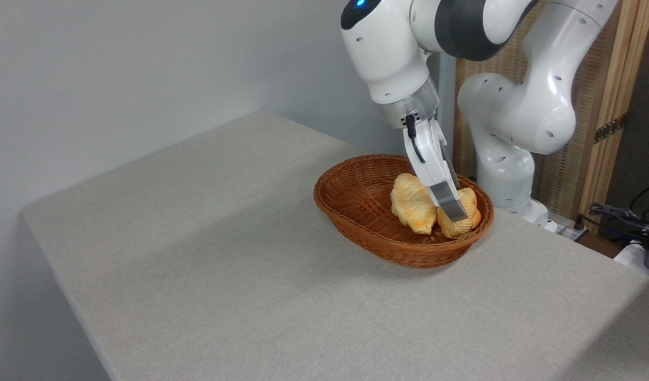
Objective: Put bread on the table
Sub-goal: 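Lower the gripper into the basket and close it on the round bun, then lift the bun out of the basket and carry it beside the basket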
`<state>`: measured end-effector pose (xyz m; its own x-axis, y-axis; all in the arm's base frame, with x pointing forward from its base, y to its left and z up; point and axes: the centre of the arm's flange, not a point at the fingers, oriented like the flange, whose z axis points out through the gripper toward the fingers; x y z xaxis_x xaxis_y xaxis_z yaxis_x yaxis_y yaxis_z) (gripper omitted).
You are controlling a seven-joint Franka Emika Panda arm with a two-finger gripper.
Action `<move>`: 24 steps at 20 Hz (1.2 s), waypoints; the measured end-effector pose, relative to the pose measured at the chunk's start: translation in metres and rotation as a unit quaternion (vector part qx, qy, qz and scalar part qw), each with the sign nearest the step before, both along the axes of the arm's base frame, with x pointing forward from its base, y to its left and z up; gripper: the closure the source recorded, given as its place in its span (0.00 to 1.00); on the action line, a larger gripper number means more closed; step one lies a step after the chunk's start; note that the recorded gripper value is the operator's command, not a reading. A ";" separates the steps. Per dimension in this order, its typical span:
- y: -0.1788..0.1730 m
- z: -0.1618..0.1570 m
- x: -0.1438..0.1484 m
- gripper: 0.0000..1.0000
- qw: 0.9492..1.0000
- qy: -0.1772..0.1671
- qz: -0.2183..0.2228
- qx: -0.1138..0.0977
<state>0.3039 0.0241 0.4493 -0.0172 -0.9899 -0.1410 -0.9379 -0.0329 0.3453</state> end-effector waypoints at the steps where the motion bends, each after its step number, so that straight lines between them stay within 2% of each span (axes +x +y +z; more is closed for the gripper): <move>1: 0.000 0.000 0.000 0.73 1.000 0.000 0.000 0.000; 15: 0.000 0.004 0.002 0.76 1.000 -0.005 0.000 0.000; 18: -0.001 0.024 0.010 0.76 1.000 -0.028 0.003 -0.005; 21: -0.009 0.056 0.029 0.77 0.998 -0.055 0.018 -0.035; 24: -0.036 0.075 0.060 0.78 0.997 -0.064 0.026 -0.032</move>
<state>0.3640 -0.0122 0.5243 0.0482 -0.9960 -0.0757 -0.9718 -0.0643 0.2267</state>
